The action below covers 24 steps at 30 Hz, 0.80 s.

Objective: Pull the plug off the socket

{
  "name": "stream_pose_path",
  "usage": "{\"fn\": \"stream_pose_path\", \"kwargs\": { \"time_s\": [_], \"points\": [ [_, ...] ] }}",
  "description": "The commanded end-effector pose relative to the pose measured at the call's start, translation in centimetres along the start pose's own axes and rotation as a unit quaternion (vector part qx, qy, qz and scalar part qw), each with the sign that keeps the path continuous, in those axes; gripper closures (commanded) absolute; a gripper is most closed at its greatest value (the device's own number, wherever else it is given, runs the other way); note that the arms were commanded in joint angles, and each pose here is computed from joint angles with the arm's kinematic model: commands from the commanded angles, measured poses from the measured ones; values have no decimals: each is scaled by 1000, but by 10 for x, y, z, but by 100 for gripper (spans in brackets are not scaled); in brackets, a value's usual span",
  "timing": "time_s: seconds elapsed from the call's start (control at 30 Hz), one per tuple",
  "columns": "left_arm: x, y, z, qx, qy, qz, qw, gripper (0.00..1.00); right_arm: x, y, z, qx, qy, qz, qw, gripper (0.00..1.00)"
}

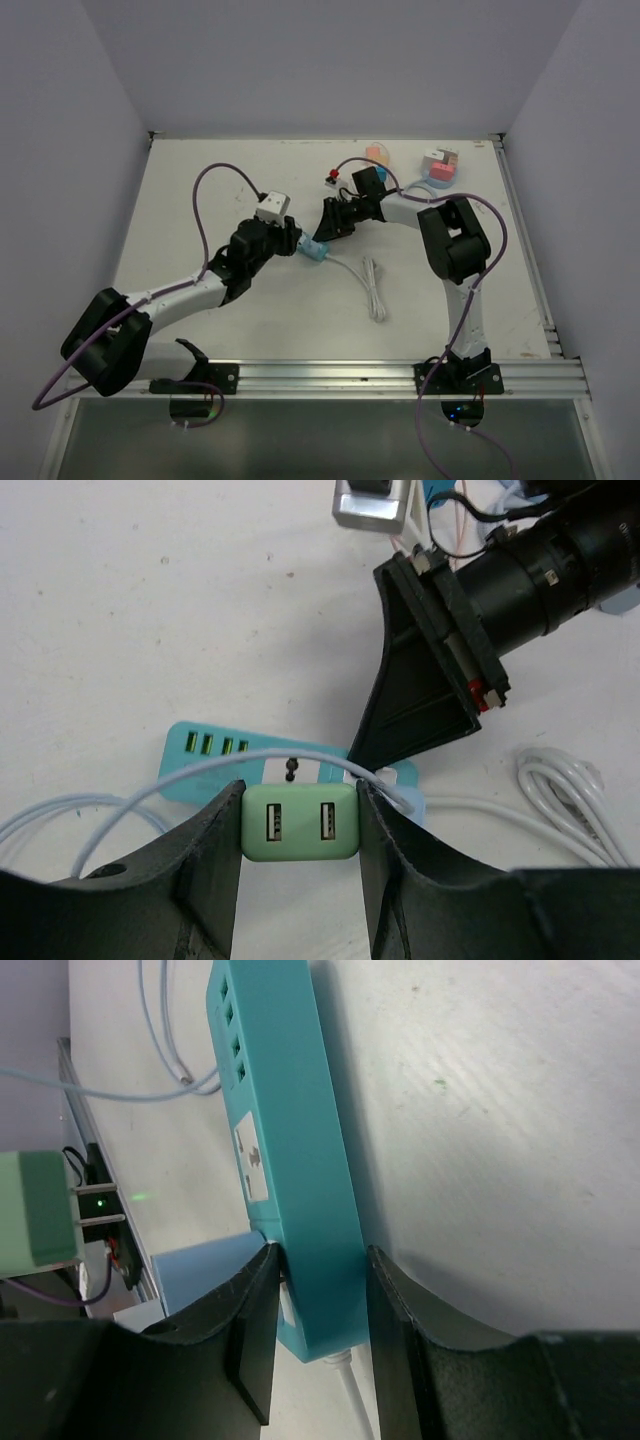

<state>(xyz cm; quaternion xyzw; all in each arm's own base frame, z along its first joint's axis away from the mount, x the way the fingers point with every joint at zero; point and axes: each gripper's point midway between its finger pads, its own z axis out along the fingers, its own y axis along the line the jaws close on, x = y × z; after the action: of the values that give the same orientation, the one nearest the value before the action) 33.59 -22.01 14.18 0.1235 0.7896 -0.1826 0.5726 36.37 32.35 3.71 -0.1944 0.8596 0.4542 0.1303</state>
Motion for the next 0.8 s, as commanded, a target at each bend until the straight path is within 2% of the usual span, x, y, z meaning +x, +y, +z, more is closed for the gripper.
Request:
{"fn": "stream_pose_path", "kwargs": {
  "time_s": [0.0,0.27,0.3,0.37,0.57,0.67,0.7,0.77],
  "points": [
    [-4,4,-10,-24,20,-37,999,100,-14,-37,-15,63,-48,39,996,100],
    [47,33,-28,-116,129,-65,983,100,-27,-57,-39,124,-100,56,986,100],
    [44,36,-26,-128,127,-63,982,100,-26,-58,-39,128,-100,56,985,100],
    [60,46,-28,-153,163,-52,973,100,-26,-60,-41,133,-100,58,984,100],
    [76,71,-18,-206,217,-60,952,98,-26,-63,-43,149,-102,55,982,100],
    [79,76,-14,-210,233,-73,947,88,-28,-61,-44,145,-105,51,983,100],
    [79,77,-12,-208,235,-76,946,76,-29,-60,-45,145,-108,50,982,100],
    [77,77,-12,-209,235,-77,946,66,-29,-59,-46,146,-110,47,982,100]
  ]
}}
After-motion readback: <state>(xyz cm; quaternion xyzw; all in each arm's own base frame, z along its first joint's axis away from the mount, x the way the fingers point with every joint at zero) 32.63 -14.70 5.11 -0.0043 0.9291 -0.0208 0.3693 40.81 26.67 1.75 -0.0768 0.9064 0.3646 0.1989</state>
